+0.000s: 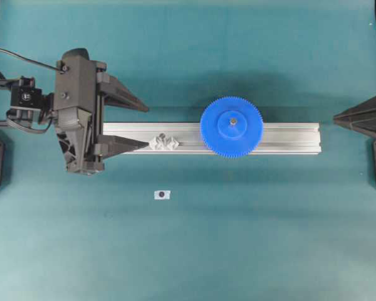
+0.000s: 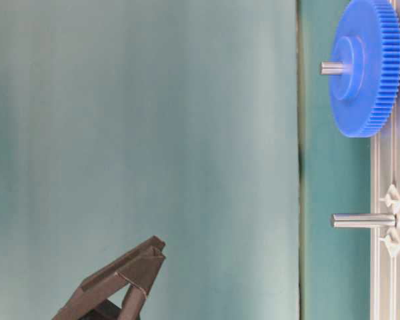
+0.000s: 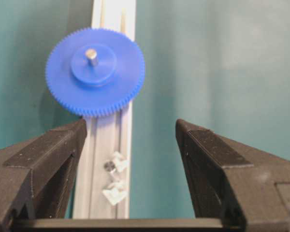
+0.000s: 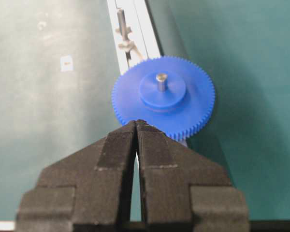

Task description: Find the location of the shaft and insert the large gear.

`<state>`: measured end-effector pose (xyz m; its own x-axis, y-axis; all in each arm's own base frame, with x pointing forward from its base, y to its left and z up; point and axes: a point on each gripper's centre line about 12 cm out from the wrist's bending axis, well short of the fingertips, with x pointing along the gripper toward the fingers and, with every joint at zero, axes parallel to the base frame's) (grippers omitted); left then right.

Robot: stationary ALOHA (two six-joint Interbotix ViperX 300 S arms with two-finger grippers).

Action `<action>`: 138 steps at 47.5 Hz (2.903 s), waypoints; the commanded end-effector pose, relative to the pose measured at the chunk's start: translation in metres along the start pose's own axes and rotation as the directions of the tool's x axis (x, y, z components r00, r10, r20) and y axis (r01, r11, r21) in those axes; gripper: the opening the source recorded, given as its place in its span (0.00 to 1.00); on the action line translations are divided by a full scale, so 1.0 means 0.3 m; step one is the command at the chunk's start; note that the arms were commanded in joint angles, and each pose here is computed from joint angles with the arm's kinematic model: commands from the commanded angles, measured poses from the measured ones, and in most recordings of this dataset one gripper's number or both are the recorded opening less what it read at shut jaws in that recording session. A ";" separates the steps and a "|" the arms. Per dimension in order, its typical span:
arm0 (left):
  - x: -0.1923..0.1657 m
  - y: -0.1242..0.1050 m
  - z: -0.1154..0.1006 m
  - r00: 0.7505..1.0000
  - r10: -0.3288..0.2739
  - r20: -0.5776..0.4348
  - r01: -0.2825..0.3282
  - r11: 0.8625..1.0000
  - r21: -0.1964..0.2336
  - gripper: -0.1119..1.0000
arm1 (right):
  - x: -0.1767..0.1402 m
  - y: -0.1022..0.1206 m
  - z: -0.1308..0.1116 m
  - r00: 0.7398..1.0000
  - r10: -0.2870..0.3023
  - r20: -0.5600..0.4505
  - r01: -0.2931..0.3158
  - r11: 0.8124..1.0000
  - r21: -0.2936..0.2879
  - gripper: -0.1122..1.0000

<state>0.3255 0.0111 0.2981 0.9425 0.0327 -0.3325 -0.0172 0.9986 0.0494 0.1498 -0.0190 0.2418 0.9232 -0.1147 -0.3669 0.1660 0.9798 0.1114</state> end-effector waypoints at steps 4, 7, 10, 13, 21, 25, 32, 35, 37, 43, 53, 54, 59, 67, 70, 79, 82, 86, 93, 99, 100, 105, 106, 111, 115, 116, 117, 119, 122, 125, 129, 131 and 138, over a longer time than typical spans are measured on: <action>-0.024 -0.003 0.031 0.999 -0.002 0.039 0.002 1.000 0.001 0.75 | 0.001 0.000 0.013 1.000 -0.001 0.011 0.001 1.000 0.008 0.17; -0.031 -0.002 0.031 0.999 -0.001 0.043 0.001 1.000 0.002 0.75 | 0.001 0.000 0.013 1.000 -0.001 0.011 0.001 1.000 0.008 0.17; -0.040 -0.002 0.031 0.999 -0.001 0.046 0.000 1.000 0.002 0.75 | 0.001 0.000 0.013 1.000 -0.001 0.011 0.001 1.000 0.008 0.17; -0.048 -0.002 0.027 0.999 0.000 0.048 0.000 1.000 0.001 0.75 | 0.001 0.001 0.013 1.000 -0.001 0.009 0.000 1.000 0.010 0.17; -0.075 -0.003 0.032 0.998 -0.001 0.065 0.001 1.000 -0.002 0.75 | 0.000 0.000 0.013 1.000 -0.001 0.011 0.001 1.000 0.008 0.17; -0.081 -0.001 0.037 0.998 0.001 0.071 -0.001 1.000 -0.001 0.75 | 0.001 0.000 0.013 1.000 -0.002 0.011 0.002 1.000 0.009 0.17; -0.085 -0.001 0.036 0.997 0.001 0.072 -0.001 1.000 -0.001 0.75 | 0.001 0.000 0.013 1.000 -0.001 0.011 0.001 1.000 0.008 0.17; -0.083 -0.001 0.031 0.998 0.001 0.069 -0.001 1.000 -0.001 0.75 | 0.001 0.001 0.014 1.000 -0.001 0.012 0.001 1.000 0.008 0.17; -0.084 -0.002 0.030 0.998 0.001 0.069 -0.001 1.000 -0.001 0.75 | 0.001 0.000 0.013 1.000 -0.001 0.011 0.001 1.000 0.008 0.17; -0.085 -0.001 0.031 0.998 0.001 0.071 -0.001 1.000 -0.001 0.75 | 0.000 0.001 0.014 1.000 -0.001 0.012 0.001 1.000 0.008 0.17; -0.088 -0.003 0.027 0.998 -0.001 0.068 0.001 1.000 0.001 0.75 | 0.001 0.001 0.014 1.000 0.000 0.012 0.000 1.000 0.010 0.17; -0.088 -0.002 0.027 0.998 0.001 0.069 0.000 1.000 -0.001 0.75 | 0.001 0.001 0.014 1.000 -0.001 0.012 0.001 1.000 0.008 0.17; -0.088 -0.003 0.027 0.998 -0.001 0.069 0.001 1.000 0.000 0.75 | 0.001 0.000 0.013 1.000 -0.001 0.011 0.001 1.000 0.008 0.17; -0.088 -0.003 0.027 0.998 -0.001 0.068 0.001 1.000 0.000 0.75 | 0.000 0.001 0.016 1.000 -0.001 0.014 0.000 1.000 0.008 0.17; -0.089 -0.002 0.028 0.998 0.001 0.069 -0.001 1.000 -0.001 0.75 | 0.001 0.000 0.013 1.000 -0.001 0.011 0.001 1.000 0.008 0.17; -0.087 -0.003 0.024 0.998 -0.001 0.066 0.001 1.000 0.001 0.75 | 0.001 0.000 0.013 1.000 -0.001 0.011 0.001 1.000 0.008 0.17; -0.087 -0.003 0.024 0.998 -0.001 0.066 0.001 1.000 0.001 0.75 | 0.000 0.001 0.014 1.000 -0.001 0.012 0.001 1.000 0.008 0.17; -0.089 -0.002 0.023 0.998 0.000 0.066 -0.001 1.000 0.001 0.75 | 0.001 0.000 0.013 1.000 -0.001 0.011 0.001 1.000 0.008 0.17; -0.088 -0.004 0.019 0.998 -0.001 0.063 0.001 1.000 0.000 0.75 | 0.001 0.000 0.013 1.000 -0.001 0.011 0.001 1.000 0.008 0.17; -0.088 -0.004 0.017 0.998 -0.001 0.061 0.001 1.000 0.000 0.75 | 0.001 0.000 0.014 1.000 -0.002 0.013 0.002 1.000 0.010 0.17; -0.088 -0.002 0.018 0.998 0.000 0.063 0.000 1.000 0.001 0.75 | 0.001 0.000 0.013 1.000 -0.001 0.011 0.001 1.000 0.008 0.17; -0.089 -0.002 0.018 0.998 0.000 0.063 0.000 1.000 -0.001 0.75 | 0.001 0.001 0.014 1.000 -0.001 0.012 0.001 1.000 0.008 0.17; -0.091 -0.002 0.017 0.998 0.000 0.063 0.000 1.000 0.001 0.75 | 0.001 0.000 0.013 1.000 -0.001 0.011 0.001 1.000 0.008 0.17; -0.090 -0.004 0.015 0.998 -0.001 0.061 0.001 1.000 0.001 0.75 | 0.001 0.001 0.013 1.000 0.000 0.011 0.000 1.000 0.010 0.17; -0.090 -0.002 0.011 0.998 0.000 0.058 0.000 1.000 0.001 0.75 | 0.001 0.000 0.013 1.000 -0.001 0.011 0.001 1.000 0.008 0.17; -0.090 -0.002 0.013 0.998 0.000 0.060 0.000 1.000 0.001 0.75 | 0.001 0.000 0.013 1.000 -0.001 0.009 0.001 1.000 0.008 0.17; -0.090 -0.002 0.011 0.998 0.000 0.058 0.000 1.000 -0.001 0.75 | 0.001 0.000 0.013 1.000 -0.001 0.009 0.001 1.000 0.008 0.17; -0.090 -0.004 0.011 0.998 -0.001 0.058 0.001 1.000 0.001 0.75 | 0.001 0.000 0.013 1.000 -0.001 0.009 0.001 1.000 0.008 0.17; -0.090 -0.004 0.011 0.998 -0.001 0.060 0.001 1.000 0.001 0.75 | 0.001 0.000 0.013 1.000 -0.002 0.010 0.002 1.000 0.009 0.17; -0.089 -0.003 0.010 0.998 0.000 0.057 0.000 1.000 -0.001 0.75 | 0.001 0.000 0.013 1.000 -0.001 0.011 0.001 1.000 0.008 0.17; -0.090 -0.004 0.011 0.998 -0.001 0.058 0.002 1.000 -0.002 0.75 | 0.001 0.000 0.013 1.000 -0.001 0.011 0.001 1.000 0.008 0.17; -0.090 -0.002 0.011 0.998 0.000 0.058 0.000 1.000 0.001 0.75 | 0.001 0.001 0.013 1.000 -0.001 0.009 0.000 1.000 0.010 0.17; -0.090 -0.004 0.011 0.998 -0.001 0.058 0.001 1.000 0.001 0.75 | 0.000 0.001 0.016 1.000 -0.001 0.011 0.001 1.000 0.008 0.17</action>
<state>0.3011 0.0098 0.3015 0.9519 0.0316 -0.3049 -0.0181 0.9987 0.0470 0.1497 -0.0192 0.2422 0.9241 -0.1163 -0.3641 0.1677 0.9793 0.1129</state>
